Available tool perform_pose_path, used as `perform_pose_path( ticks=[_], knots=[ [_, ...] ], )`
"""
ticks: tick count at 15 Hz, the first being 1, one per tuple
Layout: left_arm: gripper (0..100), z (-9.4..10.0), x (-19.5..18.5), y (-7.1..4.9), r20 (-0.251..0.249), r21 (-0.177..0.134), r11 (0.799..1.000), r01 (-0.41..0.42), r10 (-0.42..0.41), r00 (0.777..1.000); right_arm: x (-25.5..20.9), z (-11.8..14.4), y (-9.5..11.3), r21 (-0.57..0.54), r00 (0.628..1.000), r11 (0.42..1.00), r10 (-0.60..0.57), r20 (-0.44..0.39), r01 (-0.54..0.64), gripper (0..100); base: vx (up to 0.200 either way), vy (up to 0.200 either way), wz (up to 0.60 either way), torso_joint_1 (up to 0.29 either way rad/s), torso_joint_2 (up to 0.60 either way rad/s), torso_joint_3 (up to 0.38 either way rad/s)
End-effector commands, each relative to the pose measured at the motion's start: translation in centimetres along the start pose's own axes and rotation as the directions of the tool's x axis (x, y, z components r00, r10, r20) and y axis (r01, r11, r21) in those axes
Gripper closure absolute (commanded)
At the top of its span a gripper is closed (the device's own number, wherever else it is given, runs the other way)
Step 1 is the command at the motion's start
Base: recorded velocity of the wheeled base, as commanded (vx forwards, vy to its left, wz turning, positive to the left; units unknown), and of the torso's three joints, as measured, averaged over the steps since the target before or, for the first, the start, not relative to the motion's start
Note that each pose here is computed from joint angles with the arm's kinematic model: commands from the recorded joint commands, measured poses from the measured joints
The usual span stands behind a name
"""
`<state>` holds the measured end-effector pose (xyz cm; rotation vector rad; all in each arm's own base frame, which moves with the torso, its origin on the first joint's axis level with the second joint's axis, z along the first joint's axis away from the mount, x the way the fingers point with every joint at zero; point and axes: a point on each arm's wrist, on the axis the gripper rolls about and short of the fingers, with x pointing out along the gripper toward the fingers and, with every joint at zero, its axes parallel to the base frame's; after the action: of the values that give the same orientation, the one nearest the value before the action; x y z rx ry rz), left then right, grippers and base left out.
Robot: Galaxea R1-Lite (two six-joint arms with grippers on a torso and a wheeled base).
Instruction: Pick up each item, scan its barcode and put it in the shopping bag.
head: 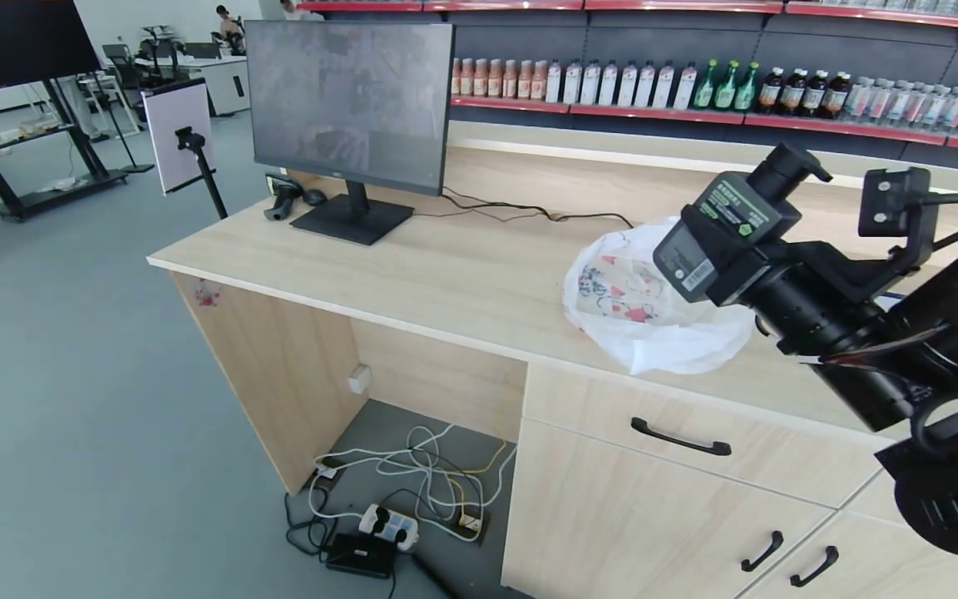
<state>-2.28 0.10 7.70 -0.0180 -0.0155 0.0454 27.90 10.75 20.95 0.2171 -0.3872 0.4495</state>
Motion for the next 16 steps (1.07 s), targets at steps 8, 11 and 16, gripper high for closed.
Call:
perform_pose_path(
  ticks=[8, 11, 16],
  knots=[
    [0, 0.0, 0.0, 0.0, -0.003, 0.013, 1.000, 0.003, -0.003, 1.000, 6.4, -5.8, -1.4, 0.388, 0.974, 0.906, -0.092, -0.209, 0.169, 100, 0.000, 0.000, 0.00, 0.000, 0.00, 0.000],
    [0, 0.0, 0.0, 0.0, -0.001, 0.013, 1.000, 0.003, -0.003, 1.000, 7.8, -7.6, -3.7, 0.367, 0.946, 0.893, -0.159, -0.283, 0.260, 100, 0.000, 0.000, 0.00, 0.000, 0.00, 0.000],
    [0, 0.0, 0.0, 0.0, -0.001, 0.033, 0.999, 0.004, -0.004, 1.000, 9.0, -8.4, -6.6, 0.305, 0.884, 0.871, -0.252, -0.394, 0.385, 100, 0.000, 0.000, 0.00, 0.000, 0.00, 0.000]
  ],
)
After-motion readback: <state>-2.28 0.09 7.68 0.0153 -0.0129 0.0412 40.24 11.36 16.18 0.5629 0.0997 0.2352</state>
